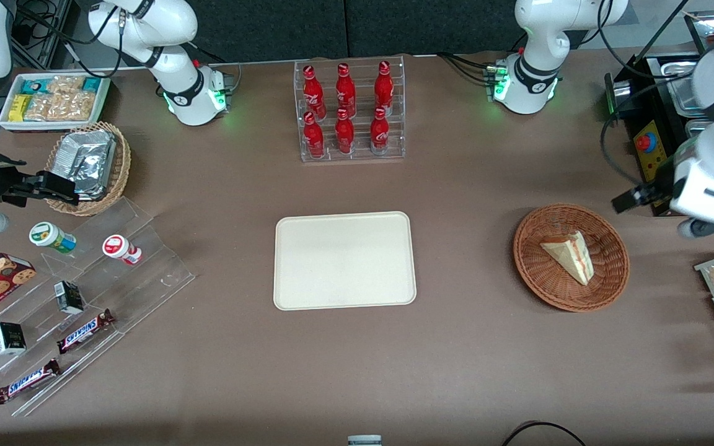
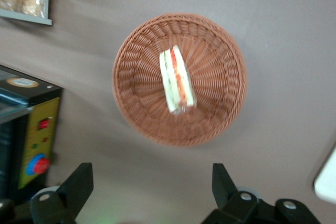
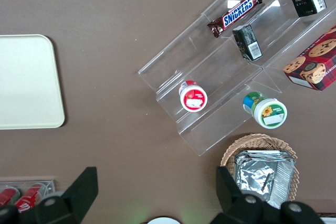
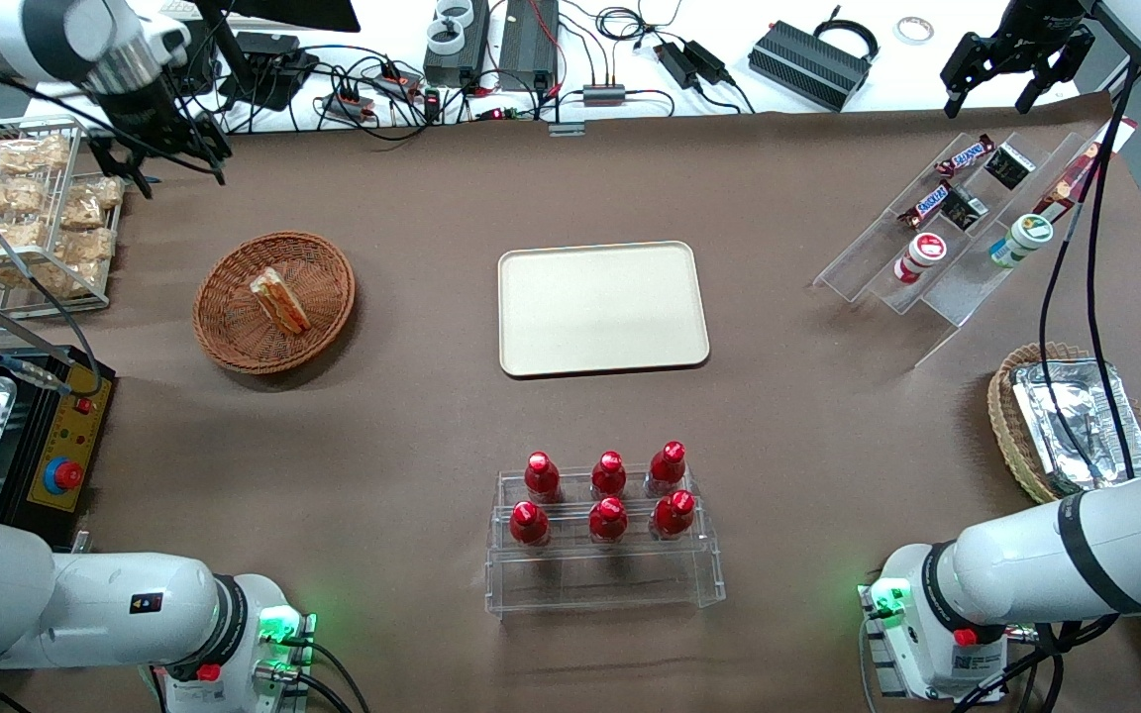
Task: Place sandwich from basket to tray
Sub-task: 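Move the left gripper down over the wrapped sandwich in the wicker basket, then close the left gripper on the wrapped sandwich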
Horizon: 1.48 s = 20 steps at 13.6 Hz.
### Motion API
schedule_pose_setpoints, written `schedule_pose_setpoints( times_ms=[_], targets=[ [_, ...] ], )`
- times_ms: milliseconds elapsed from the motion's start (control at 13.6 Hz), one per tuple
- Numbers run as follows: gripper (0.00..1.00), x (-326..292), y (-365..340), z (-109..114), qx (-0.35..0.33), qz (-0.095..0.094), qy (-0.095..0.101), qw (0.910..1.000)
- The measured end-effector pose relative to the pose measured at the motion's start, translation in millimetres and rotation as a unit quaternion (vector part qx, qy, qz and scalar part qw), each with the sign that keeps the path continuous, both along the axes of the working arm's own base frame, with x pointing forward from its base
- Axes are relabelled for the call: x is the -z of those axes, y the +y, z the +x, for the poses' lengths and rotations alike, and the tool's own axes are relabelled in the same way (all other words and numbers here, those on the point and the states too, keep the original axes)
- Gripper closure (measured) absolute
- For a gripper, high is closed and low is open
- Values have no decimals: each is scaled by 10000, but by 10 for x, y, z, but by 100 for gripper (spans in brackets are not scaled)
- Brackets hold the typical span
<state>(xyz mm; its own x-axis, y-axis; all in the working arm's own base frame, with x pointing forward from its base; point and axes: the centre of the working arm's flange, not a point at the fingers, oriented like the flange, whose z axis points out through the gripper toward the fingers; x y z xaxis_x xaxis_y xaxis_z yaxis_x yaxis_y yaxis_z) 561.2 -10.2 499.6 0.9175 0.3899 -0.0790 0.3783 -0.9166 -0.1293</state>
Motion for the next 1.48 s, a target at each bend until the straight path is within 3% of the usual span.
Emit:
schedule_pose_setpoints(
  times_ms=[148,443,885,1107,1475],
  targets=[
    [0,443,-12,-38,-467,42,-92,9989],
    [0,1171,-41,-186,-1442,34,-567,9879],
    [0,1816,-58,-475,-1596,-105,-947,9826],
    [0,2030,-52,-601,-1563,-135,-1025,9823],
    [0,2221,35,-592,-1405,-131,-1022,9847]
  ],
)
